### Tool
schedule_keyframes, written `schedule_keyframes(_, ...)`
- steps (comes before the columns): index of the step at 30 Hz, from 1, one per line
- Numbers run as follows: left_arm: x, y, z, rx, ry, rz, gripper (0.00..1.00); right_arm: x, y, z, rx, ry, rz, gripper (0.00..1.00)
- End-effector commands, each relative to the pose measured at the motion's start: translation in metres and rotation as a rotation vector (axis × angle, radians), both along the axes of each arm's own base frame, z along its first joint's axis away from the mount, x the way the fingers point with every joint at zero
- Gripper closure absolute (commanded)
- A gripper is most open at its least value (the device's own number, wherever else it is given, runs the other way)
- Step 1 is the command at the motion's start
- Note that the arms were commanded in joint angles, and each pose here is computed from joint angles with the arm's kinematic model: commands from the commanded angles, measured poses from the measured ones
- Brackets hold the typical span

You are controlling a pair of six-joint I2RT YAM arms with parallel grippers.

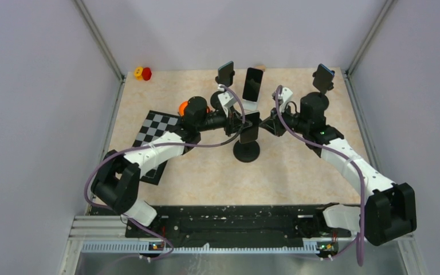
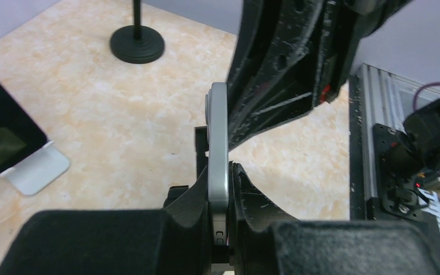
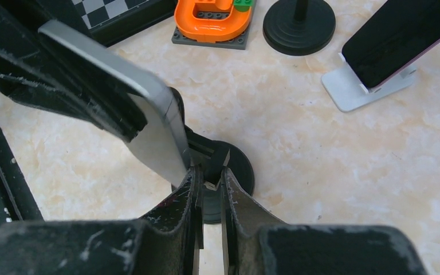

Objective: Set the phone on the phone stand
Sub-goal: Install the phone on the phone stand.

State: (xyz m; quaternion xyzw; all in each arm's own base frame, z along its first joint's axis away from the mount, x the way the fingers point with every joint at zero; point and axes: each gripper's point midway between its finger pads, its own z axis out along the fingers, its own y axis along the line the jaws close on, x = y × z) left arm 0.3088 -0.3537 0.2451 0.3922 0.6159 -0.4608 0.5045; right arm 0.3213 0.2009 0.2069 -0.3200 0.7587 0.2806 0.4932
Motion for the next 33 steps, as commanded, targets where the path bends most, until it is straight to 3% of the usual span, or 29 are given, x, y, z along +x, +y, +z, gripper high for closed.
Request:
schedule_keyframes(1,0.039,0.041,0.029,-0.037,-0.076,0.256,1.00,0.015,-0.057,-0.030,-0.141,0.044,-0.248,1.00)
schedule_keyframes(12,0.044,0.039,0.014,0.065,-0.073,0.343,1.00,0.014,-0.056,-0.028,-0.133,0.048,-0.248,1.00)
schedule_keyframes(24,0.031,0.025,0.005,0.107,-0.054,0.302,1.00,0.004,-0.036,-0.014,-0.058,0.015,-0.126,1.00)
schedule_keyframes(33,0.019,0.020,0.003,0.175,-0.166,0.241,1.00,-0.003,-0.002,0.001,-0.019,-0.020,0.149,0.57)
